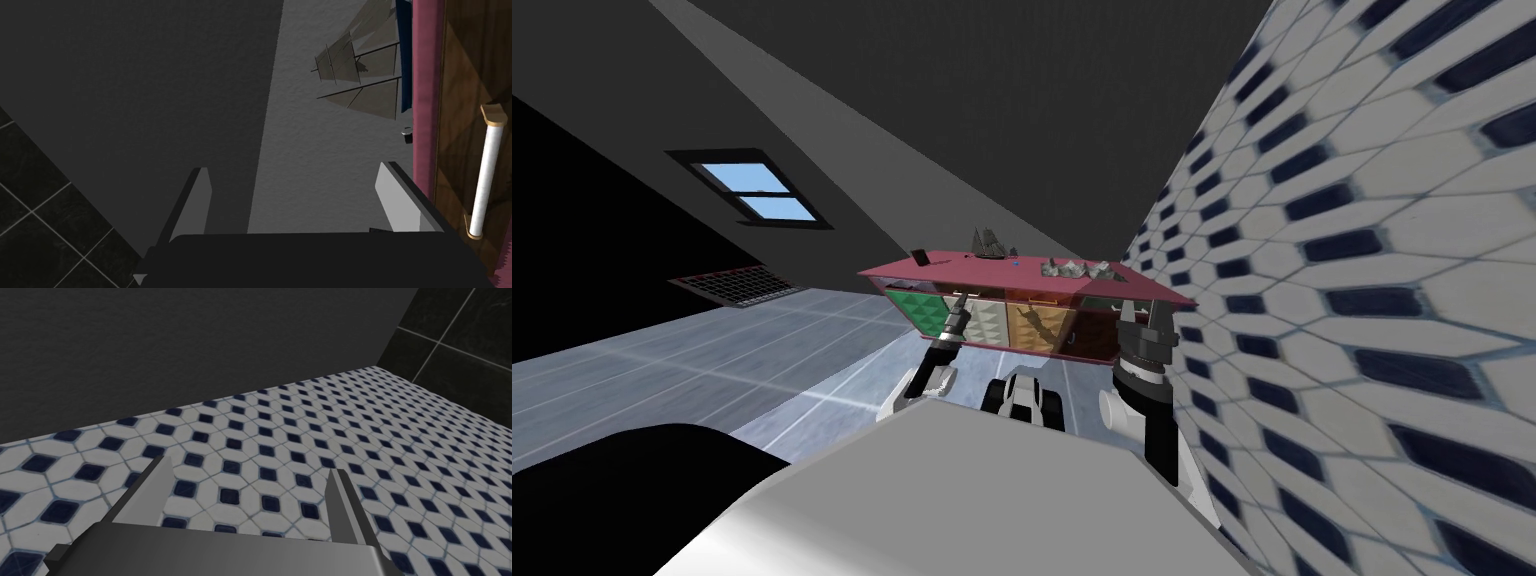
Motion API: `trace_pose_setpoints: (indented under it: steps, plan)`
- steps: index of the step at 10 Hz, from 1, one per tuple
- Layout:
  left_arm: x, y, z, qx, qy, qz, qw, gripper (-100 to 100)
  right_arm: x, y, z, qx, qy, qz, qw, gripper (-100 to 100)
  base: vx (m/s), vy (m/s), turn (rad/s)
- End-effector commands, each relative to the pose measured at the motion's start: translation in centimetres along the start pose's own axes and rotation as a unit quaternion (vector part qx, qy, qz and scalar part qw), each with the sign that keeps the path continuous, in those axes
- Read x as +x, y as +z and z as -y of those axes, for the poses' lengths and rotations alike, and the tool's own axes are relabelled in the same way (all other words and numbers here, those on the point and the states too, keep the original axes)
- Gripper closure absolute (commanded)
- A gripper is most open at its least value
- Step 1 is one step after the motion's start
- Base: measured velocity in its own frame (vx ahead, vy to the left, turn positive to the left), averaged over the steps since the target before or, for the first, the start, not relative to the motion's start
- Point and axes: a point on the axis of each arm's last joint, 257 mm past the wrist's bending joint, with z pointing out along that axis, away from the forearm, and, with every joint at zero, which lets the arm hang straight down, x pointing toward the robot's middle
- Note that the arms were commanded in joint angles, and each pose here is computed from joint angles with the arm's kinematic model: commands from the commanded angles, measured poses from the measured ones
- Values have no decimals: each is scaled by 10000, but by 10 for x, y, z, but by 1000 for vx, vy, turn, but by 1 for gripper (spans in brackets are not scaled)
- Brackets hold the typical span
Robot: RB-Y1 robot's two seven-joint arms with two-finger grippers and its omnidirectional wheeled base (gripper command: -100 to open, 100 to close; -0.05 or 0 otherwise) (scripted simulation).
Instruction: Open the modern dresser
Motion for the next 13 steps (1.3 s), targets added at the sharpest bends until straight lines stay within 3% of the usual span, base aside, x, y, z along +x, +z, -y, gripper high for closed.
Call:
trace_pose_setpoints:
  steps: [1, 4, 8, 13]
  plan:
    - [7, -2, -25, -258, -9, -34, 9997, -100, 0, 0, 0, 0, 0, 0, 10000, 0, 88, -156, -33]
    - [14, -4, -51, -524, -45, -48, 9986, -100, 0, 0, 0, 0, 0, 0, 10000, 0, 80, -136, -23]
    - [25, -9, -91, -913, 62, -233, 9955, -100, 0, 0, 0, 0, 0, 0, 10000, 0, 76, -141, -29]
    - [38, -16, -125, -1284, -22, -251, 9914, -100, 0, 0, 0, 0, -1, 0, 10000, 0, 64, -104, -21]
